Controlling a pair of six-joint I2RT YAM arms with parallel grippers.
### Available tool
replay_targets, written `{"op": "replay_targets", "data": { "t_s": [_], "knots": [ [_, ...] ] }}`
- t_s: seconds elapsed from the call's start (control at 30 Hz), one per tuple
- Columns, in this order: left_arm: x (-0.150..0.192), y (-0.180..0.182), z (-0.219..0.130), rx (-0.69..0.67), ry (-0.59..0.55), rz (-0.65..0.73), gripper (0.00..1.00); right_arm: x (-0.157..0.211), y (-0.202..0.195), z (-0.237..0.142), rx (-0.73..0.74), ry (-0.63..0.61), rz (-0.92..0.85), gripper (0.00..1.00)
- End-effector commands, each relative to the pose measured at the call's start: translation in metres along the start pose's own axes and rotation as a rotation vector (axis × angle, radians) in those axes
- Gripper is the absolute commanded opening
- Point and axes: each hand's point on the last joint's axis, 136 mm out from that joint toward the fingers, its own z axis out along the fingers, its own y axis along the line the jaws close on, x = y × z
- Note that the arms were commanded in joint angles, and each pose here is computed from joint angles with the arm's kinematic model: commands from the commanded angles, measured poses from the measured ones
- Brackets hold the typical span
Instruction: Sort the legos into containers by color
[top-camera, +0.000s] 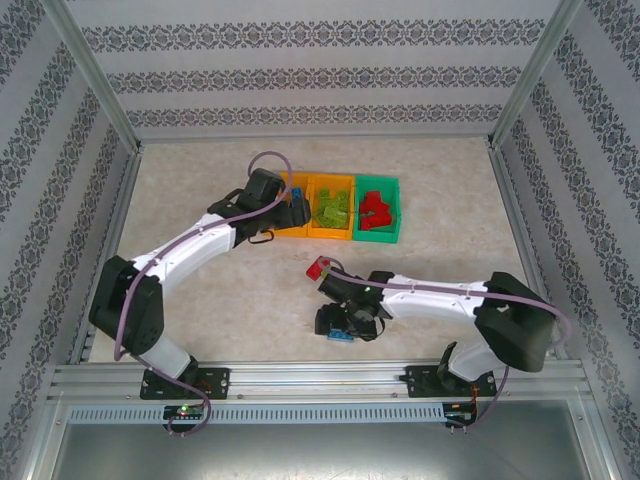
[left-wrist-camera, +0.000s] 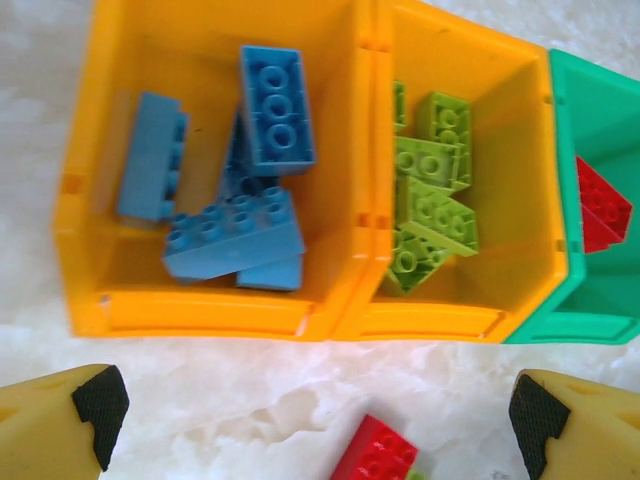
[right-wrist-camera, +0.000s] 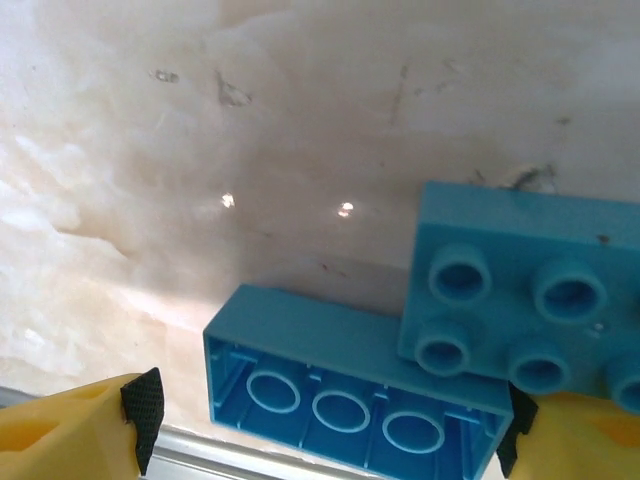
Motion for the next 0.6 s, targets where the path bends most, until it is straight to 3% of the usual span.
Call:
{"op": "replay_targets", "data": {
  "t_s": [0.0, 0.37, 0.57],
  "knots": [
    [-0.009, 0.011, -0.015, -0.007, -0.057, -0.021, 1.00, 0.001, -0.006, 0.002, 0.085, 0.007, 0.012, 0.87],
    [0.005, 0.058, -0.041, -0.034, -0.098, -0.072, 1.00, 0.010, -0.005, 0.022, 0.333, 0.041, -0.081, 0.80],
    [0.019, 0.079, -0.044, -0.046, -0.081, -0.108, 1.00, 0.010, 0.001, 0.020, 0.357, 0.020, -0.094, 0.60]
  ]
}}
